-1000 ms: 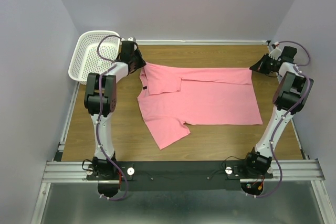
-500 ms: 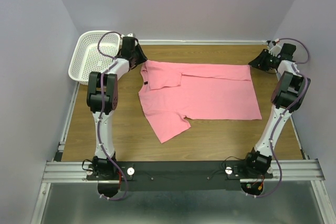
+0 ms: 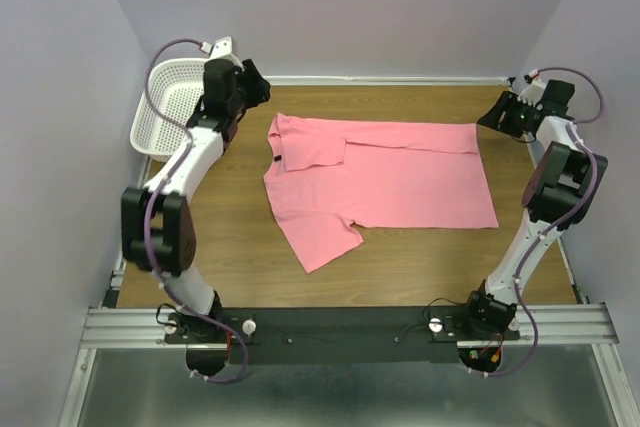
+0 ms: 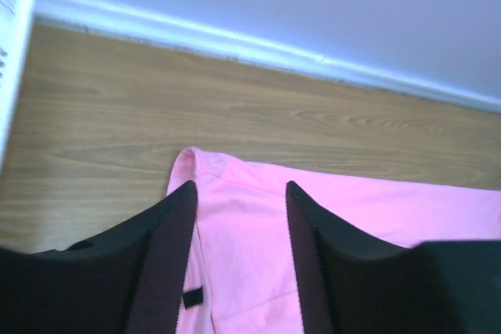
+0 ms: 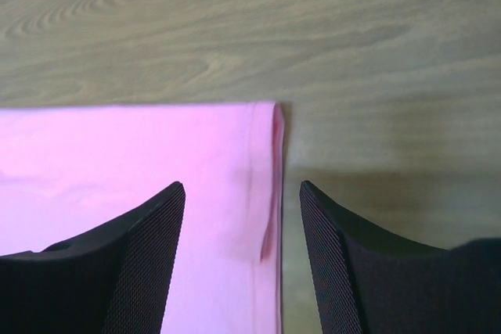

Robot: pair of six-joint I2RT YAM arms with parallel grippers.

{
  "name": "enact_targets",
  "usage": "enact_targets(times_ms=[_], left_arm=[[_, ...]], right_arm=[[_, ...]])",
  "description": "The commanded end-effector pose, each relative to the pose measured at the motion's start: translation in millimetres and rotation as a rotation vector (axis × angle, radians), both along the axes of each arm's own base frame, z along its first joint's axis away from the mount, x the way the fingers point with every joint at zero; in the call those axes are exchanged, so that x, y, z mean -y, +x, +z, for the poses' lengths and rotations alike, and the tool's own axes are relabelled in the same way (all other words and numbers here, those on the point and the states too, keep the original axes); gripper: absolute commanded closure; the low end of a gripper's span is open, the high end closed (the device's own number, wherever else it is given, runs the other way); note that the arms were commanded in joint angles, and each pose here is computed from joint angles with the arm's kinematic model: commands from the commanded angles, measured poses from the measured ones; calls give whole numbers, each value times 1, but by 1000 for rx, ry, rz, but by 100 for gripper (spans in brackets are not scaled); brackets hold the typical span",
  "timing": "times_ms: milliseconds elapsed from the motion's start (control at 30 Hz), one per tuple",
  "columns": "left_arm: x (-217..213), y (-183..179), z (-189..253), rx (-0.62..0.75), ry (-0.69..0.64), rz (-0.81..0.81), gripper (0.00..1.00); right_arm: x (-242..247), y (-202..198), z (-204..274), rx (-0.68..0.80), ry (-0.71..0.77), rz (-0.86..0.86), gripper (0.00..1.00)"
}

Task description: Fold and stack the t-shirts

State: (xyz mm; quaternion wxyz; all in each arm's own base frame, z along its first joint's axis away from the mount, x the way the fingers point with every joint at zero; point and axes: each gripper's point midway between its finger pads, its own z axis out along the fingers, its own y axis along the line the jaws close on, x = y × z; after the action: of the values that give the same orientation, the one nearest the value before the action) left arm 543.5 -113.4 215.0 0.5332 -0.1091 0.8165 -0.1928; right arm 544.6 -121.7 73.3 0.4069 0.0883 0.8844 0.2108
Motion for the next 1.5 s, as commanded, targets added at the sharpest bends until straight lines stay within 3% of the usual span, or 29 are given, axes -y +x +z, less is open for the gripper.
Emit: enact_targets(times_ms=[0, 33, 100, 133, 233, 300, 400, 500, 567, 600, 700, 767, 867, 1133, 1367, 1467], left_arm=[[-18, -50, 87, 277, 66, 66, 37], [-25, -84, 88, 302, 51, 71, 33], [-34, -129, 118, 403, -69, 104, 10], [-39, -145, 76, 331, -92, 112, 2], [-27, -191, 72, 372, -196, 9, 2], [-12, -215, 36, 272, -265, -81, 3], [-1, -241, 15, 181, -238, -171, 10], [-2, -259, 19, 173, -166, -215, 15], [-6, -273, 37, 238, -82, -243, 16], [-9, -277, 45, 281, -18, -258, 16], [-20, -294, 76, 402, 47, -225, 14], [-19, -313, 100, 534, 71, -255, 12], [-20, -333, 131, 689, 110, -265, 10], [-10, -364, 147, 773, 85, -339, 11], [2, -368, 165, 795, 140, -437, 13], [1, -364, 182, 833, 228, -449, 12]], right_arm=[[3, -22, 36, 79, -166, 37, 30], [-2, -36, 38, 77, -177, 51, 27], [-10, -50, 39, 98, -214, 121, 21], [-21, -60, 48, 126, -221, 165, 21], [-48, -100, 26, 127, -263, 313, 13], [-78, -133, 19, 139, -286, 418, 11], [-124, -172, 17, 228, -436, 649, 9], [-185, -209, 24, 357, -455, 912, 6], [-236, -255, 34, 588, -497, 1258, 0], [-253, -273, 34, 637, -468, 1347, 0], [-320, -326, 29, 715, -409, 1614, 0], [-368, -349, 14, 727, -472, 1770, 2], [-420, -365, -5, 738, -560, 1843, 6], [-465, -358, -43, 669, -701, 1835, 26], [-460, -344, -65, 549, -769, 1765, 58], [-456, -349, -68, 524, -750, 1761, 80]])
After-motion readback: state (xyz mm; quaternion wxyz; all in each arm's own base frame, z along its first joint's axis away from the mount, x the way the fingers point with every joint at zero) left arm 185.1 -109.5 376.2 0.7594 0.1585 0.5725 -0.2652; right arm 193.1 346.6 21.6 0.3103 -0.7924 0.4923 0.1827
